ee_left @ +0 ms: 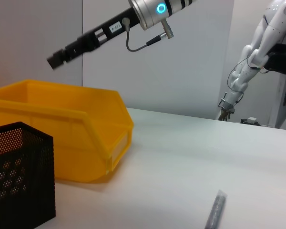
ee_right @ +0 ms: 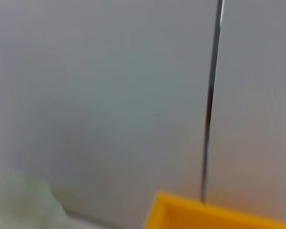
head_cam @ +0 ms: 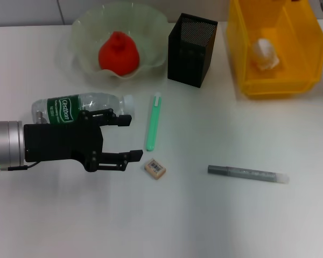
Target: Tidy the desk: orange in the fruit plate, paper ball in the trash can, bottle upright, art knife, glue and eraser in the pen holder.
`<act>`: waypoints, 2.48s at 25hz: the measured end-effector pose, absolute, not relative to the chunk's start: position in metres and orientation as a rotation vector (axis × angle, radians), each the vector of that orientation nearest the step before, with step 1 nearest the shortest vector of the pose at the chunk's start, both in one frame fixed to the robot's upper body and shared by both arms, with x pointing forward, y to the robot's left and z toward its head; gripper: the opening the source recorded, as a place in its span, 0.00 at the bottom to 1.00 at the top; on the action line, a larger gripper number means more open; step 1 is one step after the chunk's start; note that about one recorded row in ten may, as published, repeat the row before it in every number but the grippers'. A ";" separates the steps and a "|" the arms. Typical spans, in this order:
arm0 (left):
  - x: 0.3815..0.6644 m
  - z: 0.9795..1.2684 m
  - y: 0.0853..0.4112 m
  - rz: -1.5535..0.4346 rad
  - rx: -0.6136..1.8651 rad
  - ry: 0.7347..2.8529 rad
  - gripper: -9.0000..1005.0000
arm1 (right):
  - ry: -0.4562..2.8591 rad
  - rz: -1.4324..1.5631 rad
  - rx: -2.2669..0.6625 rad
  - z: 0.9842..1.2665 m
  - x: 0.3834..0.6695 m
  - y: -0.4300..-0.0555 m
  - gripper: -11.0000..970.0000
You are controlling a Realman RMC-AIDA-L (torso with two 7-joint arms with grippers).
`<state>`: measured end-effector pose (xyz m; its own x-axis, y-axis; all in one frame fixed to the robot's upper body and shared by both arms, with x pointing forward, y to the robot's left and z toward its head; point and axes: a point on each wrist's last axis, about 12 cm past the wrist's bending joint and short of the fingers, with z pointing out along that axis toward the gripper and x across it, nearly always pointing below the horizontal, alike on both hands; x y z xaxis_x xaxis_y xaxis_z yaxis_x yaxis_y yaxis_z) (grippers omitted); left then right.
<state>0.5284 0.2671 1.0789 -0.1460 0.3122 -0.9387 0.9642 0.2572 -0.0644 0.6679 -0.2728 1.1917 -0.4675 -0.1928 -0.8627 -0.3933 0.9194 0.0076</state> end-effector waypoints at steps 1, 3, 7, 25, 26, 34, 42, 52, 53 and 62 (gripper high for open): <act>0.528 1.079 0.267 -0.921 1.201 1.639 0.76 | 2.028 0.293 -0.400 1.191 0.665 -0.275 0.84; 0.528 1.079 0.267 -0.921 1.201 1.639 0.76 | 1.928 0.411 -0.372 1.190 0.659 -0.278 0.86; 0.529 1.080 0.267 -0.919 1.199 1.637 0.76 | 1.613 0.732 -0.402 1.181 0.631 -0.289 0.86; 0.537 1.086 0.274 -0.909 1.179 1.674 0.75 | 1.696 0.890 -0.994 1.078 0.549 -0.276 0.85; 0.537 1.086 0.274 -0.907 1.177 1.678 0.75 | 1.714 0.871 -1.011 1.073 0.546 -0.276 0.85; 0.540 1.085 0.276 -0.884 1.167 1.695 0.74 | 1.776 0.799 -1.066 1.050 0.536 -0.274 0.85; 0.543 1.088 0.275 -0.886 1.154 1.707 0.74 | 1.772 0.791 -1.078 1.050 0.535 -0.274 0.85; 0.558 1.112 0.262 -0.868 1.150 1.695 0.73 | 1.770 0.785 -1.072 1.050 0.535 -0.275 0.85; 0.563 1.119 0.259 -0.860 1.154 1.707 0.73 | 1.769 0.785 -1.070 1.050 0.535 -0.275 0.85; 0.602 1.166 0.238 -0.685 1.251 1.905 0.73 | 1.767 0.779 -1.060 1.049 0.536 -0.273 0.85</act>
